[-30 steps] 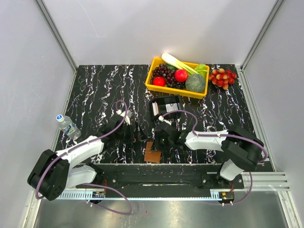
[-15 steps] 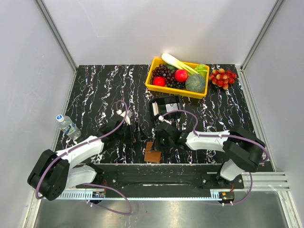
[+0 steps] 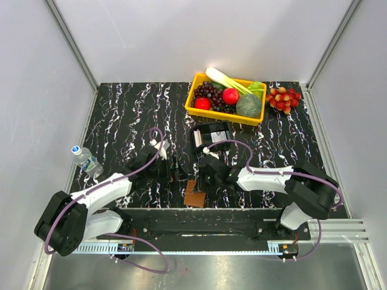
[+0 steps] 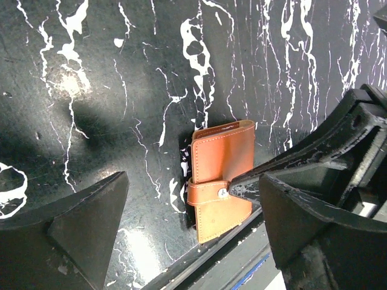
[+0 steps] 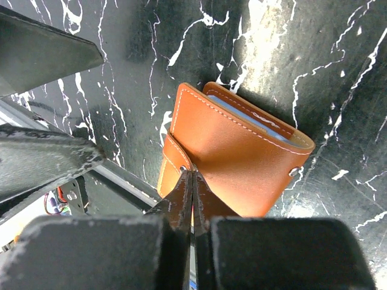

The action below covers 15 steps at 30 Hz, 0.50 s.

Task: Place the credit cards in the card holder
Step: Close the card holder at the center of the board.

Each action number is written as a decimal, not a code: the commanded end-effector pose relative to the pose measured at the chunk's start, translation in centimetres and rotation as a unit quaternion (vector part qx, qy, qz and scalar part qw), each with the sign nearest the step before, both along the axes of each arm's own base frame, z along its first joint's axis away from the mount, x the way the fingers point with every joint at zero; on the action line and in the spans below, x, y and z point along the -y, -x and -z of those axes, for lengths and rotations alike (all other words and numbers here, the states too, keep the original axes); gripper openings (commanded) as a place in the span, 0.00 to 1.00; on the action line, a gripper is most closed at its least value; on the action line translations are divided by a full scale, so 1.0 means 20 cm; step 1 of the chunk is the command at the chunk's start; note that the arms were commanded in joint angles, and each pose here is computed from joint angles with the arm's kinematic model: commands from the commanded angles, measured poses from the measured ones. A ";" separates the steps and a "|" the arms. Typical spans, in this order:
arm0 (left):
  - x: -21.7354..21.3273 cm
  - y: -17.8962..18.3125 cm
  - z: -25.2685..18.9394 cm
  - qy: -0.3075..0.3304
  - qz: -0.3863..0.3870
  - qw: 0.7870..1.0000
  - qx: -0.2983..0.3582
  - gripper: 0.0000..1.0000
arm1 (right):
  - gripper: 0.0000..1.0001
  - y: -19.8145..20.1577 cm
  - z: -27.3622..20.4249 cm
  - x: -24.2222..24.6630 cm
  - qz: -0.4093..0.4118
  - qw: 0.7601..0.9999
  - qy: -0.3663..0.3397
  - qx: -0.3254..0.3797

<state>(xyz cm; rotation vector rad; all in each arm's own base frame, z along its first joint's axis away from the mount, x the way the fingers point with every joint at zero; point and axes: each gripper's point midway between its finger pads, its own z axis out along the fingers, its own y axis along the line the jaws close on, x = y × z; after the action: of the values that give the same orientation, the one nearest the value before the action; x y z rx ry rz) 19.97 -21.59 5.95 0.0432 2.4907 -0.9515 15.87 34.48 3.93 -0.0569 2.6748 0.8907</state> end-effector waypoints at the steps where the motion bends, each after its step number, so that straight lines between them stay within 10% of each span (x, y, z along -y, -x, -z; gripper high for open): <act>1: 0.05 -0.02 -0.12 0.025 0.036 0.998 0.045 0.89 | 0.00 -0.02 -0.03 0.00 0.004 1.000 0.006 0.021; 15: 0.08 0.08 -0.11 0.036 0.091 0.995 0.033 0.58 | 0.00 -0.04 0.08 0.05 0.010 0.998 0.058 0.015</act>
<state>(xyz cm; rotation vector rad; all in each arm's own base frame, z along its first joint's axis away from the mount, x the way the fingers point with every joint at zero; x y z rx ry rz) 18.61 -22.13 6.51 0.1945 2.4807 -1.0219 16.13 34.21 3.40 -0.0507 2.6857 0.8425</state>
